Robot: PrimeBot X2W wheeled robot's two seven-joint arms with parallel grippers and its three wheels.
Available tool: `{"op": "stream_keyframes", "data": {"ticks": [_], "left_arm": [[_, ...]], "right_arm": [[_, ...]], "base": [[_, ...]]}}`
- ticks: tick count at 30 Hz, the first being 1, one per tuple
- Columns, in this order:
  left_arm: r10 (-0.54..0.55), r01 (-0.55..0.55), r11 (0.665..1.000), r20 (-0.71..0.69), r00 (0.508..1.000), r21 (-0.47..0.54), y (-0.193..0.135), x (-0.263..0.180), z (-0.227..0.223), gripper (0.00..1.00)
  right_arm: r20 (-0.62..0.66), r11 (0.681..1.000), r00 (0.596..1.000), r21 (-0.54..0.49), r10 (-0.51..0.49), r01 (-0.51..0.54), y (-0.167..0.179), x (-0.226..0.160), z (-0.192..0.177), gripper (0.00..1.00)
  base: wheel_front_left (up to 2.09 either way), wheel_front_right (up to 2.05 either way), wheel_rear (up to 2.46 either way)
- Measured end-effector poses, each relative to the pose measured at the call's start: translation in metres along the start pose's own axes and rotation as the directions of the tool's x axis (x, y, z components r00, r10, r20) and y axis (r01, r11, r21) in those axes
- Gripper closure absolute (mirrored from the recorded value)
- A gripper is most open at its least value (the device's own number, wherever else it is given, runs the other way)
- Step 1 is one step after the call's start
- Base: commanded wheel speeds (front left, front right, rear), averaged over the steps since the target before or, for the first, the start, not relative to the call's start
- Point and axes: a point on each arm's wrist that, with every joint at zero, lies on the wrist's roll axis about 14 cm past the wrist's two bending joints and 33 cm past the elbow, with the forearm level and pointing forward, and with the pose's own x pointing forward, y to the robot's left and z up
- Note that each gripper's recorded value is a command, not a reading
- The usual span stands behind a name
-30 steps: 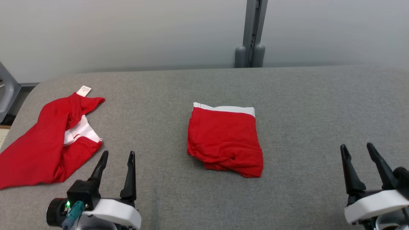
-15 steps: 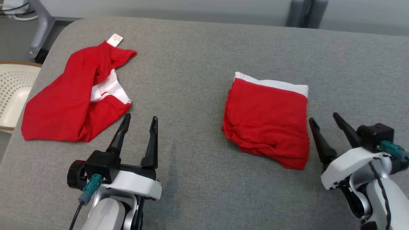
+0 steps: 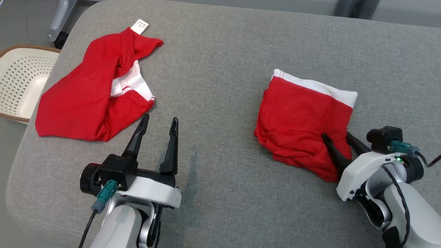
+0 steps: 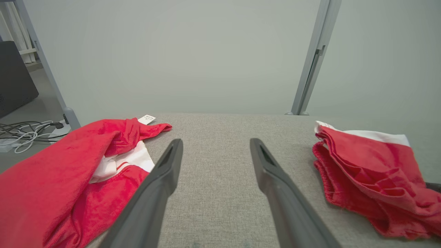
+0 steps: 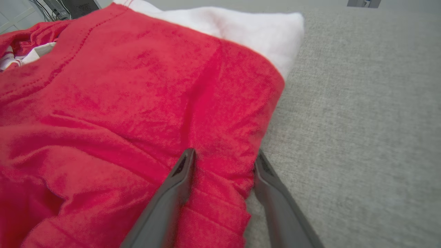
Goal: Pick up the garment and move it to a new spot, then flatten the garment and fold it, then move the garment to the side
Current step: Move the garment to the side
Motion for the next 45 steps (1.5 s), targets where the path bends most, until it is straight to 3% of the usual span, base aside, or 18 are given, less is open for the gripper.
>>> {"op": "stream_keyframes", "data": {"ticks": [11,20,27,34,41,45], "left_arm": [[-0.082,0.082,0.997,0.013,0.997,-0.002,-0.024,0.006,0.002,0.00],[-0.244,0.243,0.970,0.031,0.969,0.021,-0.073,0.020,0.006,0.00],[-0.377,0.376,0.926,0.031,0.926,0.024,-0.120,0.031,0.008,0.00],[-0.498,0.497,0.867,0.032,0.866,0.034,-0.165,0.048,0.006,0.00],[-0.571,0.570,0.821,0.029,0.820,0.039,-0.192,0.068,-0.006,0.00],[-0.582,0.581,0.813,0.022,0.813,0.041,-0.195,0.079,-0.016,0.00]], "right_arm": [[0.040,0.998,0.999,-0.058,-0.006,0.008,-0.008,-0.026,0.007,1.00],[0.036,0.984,0.989,-0.097,-0.146,0.149,-0.060,-0.088,-0.003,1.00],[0.030,0.964,0.972,-0.125,-0.234,0.236,-0.089,-0.127,-0.007,1.00],[0.011,0.908,0.938,-0.247,-0.345,0.337,-0.147,-0.158,0.001,1.00],[-0.071,0.816,0.866,-0.381,-0.494,0.434,-0.229,-0.194,-0.003,1.00],[-0.079,0.763,0.823,-0.433,-0.563,0.480,-0.270,-0.207,0.007,1.00]], "base": [[0.00,0.00,0.00],[0.00,0.00,0.00],[0.00,0.00,0.00],[0.00,0.00,0.00],[0.00,0.00,0.00],[0.00,0.00,0.00]]}}
